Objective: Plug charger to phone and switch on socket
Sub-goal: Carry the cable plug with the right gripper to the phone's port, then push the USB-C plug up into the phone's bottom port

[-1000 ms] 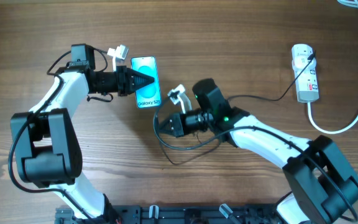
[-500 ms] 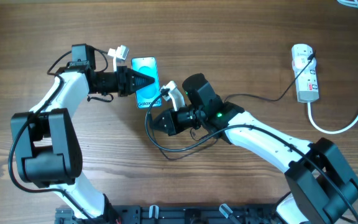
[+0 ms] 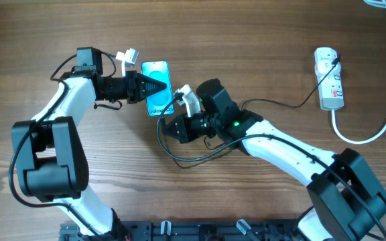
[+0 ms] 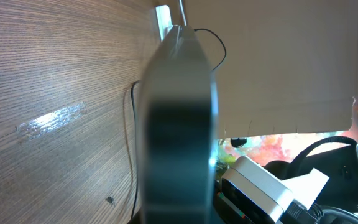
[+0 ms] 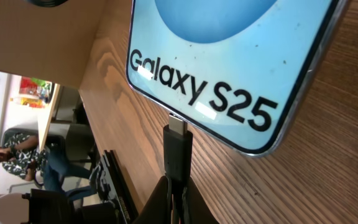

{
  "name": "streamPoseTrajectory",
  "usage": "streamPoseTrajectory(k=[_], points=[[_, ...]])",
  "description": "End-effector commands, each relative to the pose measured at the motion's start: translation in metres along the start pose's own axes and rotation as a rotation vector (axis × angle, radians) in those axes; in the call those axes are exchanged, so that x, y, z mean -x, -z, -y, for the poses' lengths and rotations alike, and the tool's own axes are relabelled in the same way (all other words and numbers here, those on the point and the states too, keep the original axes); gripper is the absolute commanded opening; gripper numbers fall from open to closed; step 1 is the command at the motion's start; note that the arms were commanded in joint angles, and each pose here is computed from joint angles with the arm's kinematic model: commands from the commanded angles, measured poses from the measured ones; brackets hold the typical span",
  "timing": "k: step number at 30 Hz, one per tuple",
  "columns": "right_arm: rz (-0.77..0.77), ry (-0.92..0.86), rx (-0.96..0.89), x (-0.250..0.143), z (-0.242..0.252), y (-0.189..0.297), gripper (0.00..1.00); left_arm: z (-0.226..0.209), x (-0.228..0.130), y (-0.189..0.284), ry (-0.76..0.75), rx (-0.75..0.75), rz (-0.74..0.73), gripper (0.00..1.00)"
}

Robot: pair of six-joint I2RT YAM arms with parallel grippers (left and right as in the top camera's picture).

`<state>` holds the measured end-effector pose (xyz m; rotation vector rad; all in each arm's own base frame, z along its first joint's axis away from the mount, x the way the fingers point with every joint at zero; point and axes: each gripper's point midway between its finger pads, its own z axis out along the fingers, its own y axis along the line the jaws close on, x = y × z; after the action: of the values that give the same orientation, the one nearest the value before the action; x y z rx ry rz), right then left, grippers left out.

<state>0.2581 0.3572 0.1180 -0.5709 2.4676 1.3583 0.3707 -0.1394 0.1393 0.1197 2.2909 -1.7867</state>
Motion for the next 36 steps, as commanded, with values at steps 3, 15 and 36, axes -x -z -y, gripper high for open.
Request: streamPoseTrajectory(k=[3, 15, 36], points=[[0.038, 0.015, -0.002, 0.014, -0.004, 0.000, 0.04, 0.004, -0.002, -0.001, 0.013, -0.039, -0.005, 0.04], [0.007, -0.032, 0.002, 0.007, -0.004, 0.000, 0.04, 0.008, -0.001, -0.001, 0.004, -0.061, -0.004, 0.04], [-0.110, -0.039, -0.103, 0.005, -0.015, 0.009, 0.04, 0.018, -0.001, 0.000, -0.002, -0.118, -0.004, 0.04]])
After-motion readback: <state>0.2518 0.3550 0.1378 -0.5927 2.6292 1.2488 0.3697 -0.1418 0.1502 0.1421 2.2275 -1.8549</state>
